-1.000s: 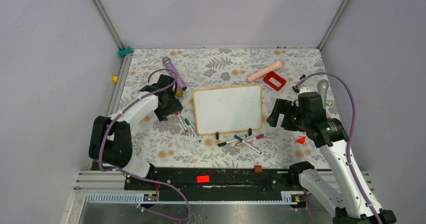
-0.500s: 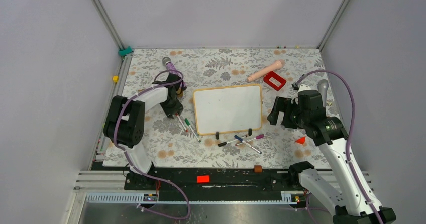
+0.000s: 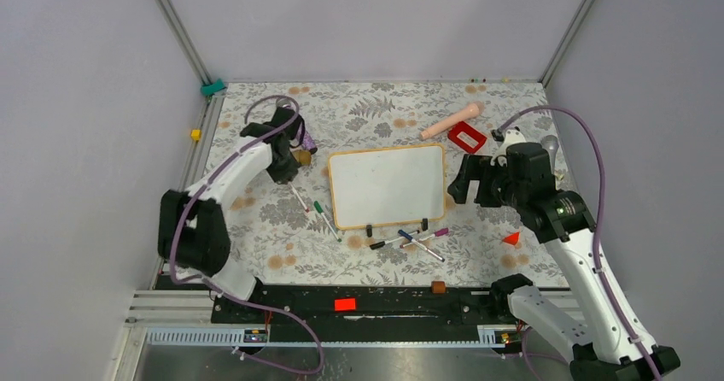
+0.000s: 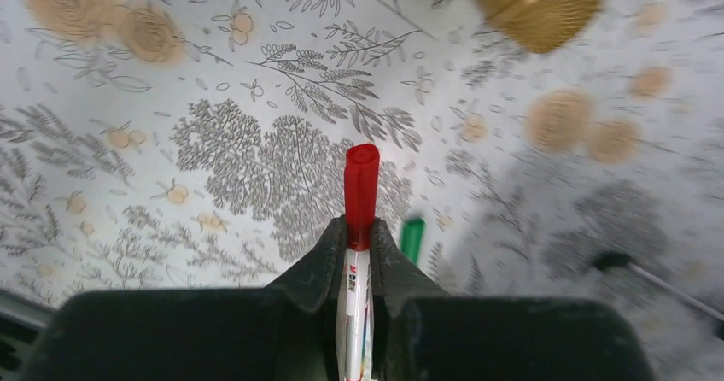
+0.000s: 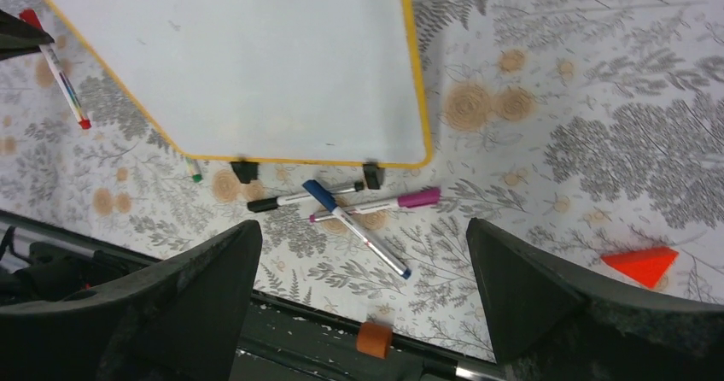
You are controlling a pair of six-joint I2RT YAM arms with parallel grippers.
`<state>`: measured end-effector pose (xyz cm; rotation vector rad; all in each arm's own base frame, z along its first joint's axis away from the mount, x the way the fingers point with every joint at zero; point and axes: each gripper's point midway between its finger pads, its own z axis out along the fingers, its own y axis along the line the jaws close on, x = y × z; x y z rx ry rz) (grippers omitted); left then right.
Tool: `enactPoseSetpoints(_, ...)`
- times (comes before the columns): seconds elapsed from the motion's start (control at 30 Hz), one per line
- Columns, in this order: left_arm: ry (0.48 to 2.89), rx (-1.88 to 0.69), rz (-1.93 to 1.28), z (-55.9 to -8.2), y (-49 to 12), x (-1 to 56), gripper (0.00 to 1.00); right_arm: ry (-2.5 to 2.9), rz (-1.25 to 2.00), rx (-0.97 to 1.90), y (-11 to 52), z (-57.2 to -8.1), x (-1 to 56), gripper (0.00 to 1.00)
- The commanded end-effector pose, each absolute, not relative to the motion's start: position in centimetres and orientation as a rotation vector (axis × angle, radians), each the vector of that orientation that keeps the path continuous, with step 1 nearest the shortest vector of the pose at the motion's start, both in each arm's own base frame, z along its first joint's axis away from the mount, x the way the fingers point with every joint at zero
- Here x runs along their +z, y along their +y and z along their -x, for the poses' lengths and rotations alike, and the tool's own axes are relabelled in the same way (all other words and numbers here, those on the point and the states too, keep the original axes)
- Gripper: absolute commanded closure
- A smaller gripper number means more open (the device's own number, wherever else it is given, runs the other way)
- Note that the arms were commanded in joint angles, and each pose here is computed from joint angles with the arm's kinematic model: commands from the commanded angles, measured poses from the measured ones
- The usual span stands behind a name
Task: Write a sentence on the whiteboard
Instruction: Pick up the whiteboard marker from the center of the board, then pass from the left arm to the right
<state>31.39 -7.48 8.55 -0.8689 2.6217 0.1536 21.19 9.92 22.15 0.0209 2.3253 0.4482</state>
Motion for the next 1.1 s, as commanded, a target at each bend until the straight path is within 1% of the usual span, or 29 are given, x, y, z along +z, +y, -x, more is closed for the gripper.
enactPoseSetpoints(0.0, 2.47, 0.053, 0.982, -29.5, -6.6, 16.3, 1.0, 2.202, 0.072, 0.514, 12.6, -23.3, 26.3, 0.02)
enactPoseSetpoints(0.17, 2.387, -0.23, 1.12, -28.1, -8.4, 19.4, 1.0, 2.121, 0.117, 0.584, 16.2, -24.9, 29.0, 0.02)
enactPoseSetpoints(0.3, 2.377, -0.493, 1.212, -27.6, -11.0, 21.2, 1.0, 2.038, 0.17, 0.628, 19.1, -25.7, 31.2, 0.02)
enactPoseSetpoints(0.47, 2.393, -0.805, 1.309, -26.5, -14.4, 23.5, 1.0, 1.955, 0.244, 0.712, 22.6, -25.1, 32.9, 0.03)
enactPoseSetpoints(0.6, 2.304, -1.018, 1.354, -25.6, -15.7, 25.8, 1.0, 1.916, 0.265, 0.748, 24.1, -24.2, 33.0, 0.04)
enactPoseSetpoints(0.77, 2.134, -1.207, 1.419, -24.2, -16.0, 28.6, 1.0, 1.933, 0.233, 0.814, 24.9, -23.1, 34.3, 0.04)
enactPoseSetpoints(0.87, 2.08, -1.292, 1.416, -23.8, -16.7, 29.0, 1.0, 1.932, 0.218, 0.881, 25.8, -22.6, 35.2, 0.01)
enactPoseSetpoints(1.07, 2.021, -1.413, 1.35, -24.3, -19.1, 30.6, 1.0, 1.903, 0.189, 1.004, 26.3, -21.4, 37.0, 0.01)
